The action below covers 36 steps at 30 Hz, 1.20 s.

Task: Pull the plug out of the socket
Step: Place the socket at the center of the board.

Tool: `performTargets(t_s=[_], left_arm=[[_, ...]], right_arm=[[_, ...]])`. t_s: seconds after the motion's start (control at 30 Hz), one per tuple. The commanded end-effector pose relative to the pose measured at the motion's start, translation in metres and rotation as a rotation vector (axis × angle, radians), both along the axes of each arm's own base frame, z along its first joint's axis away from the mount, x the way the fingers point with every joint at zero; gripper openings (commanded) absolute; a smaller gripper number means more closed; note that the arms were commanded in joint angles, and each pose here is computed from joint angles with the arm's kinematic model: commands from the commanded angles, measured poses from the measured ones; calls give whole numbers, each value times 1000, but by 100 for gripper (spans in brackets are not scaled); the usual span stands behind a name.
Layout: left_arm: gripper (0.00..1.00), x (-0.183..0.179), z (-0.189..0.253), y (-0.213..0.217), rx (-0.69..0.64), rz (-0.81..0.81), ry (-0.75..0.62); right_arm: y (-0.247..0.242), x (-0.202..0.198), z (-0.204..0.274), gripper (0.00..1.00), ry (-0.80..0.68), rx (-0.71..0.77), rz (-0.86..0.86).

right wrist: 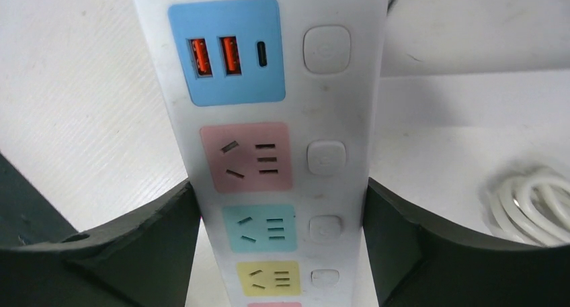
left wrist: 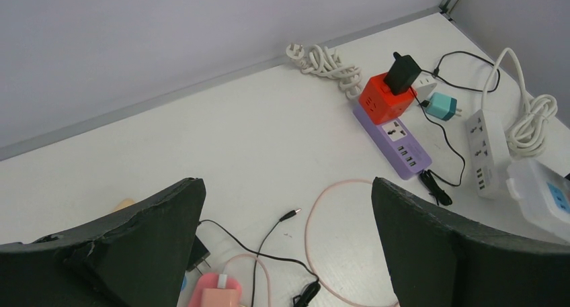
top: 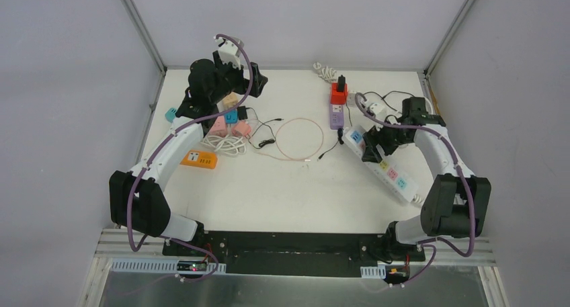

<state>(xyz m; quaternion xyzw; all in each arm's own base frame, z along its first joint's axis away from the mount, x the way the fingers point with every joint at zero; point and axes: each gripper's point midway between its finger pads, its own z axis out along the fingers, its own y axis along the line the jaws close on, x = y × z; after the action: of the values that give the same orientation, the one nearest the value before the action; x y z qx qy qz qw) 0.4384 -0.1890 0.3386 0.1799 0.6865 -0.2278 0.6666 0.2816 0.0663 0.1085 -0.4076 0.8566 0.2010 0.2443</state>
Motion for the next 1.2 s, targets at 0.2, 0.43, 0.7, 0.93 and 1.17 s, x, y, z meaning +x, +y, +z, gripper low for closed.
performTargets(t_s=[0.2, 0.43, 0.7, 0.93, 1.17], left_arm=[[99, -8, 25, 3, 14, 10, -91], [99, -8, 23, 3, 19, 8, -89], [99, -7, 23, 5, 28, 19, -91], [99, -6, 22, 2, 24, 10, -86], [99, -8, 23, 3, 23, 12, -90]], right_arm=[[-34, 64, 51, 0, -190, 114, -373], [-57, 98, 52, 0, -225, 106, -510], [-89, 138, 38, 0, -170, 122, -740], [-94, 148, 15, 8, -121, 118, -781], [-103, 156, -1, 23, -89, 85, -838]])
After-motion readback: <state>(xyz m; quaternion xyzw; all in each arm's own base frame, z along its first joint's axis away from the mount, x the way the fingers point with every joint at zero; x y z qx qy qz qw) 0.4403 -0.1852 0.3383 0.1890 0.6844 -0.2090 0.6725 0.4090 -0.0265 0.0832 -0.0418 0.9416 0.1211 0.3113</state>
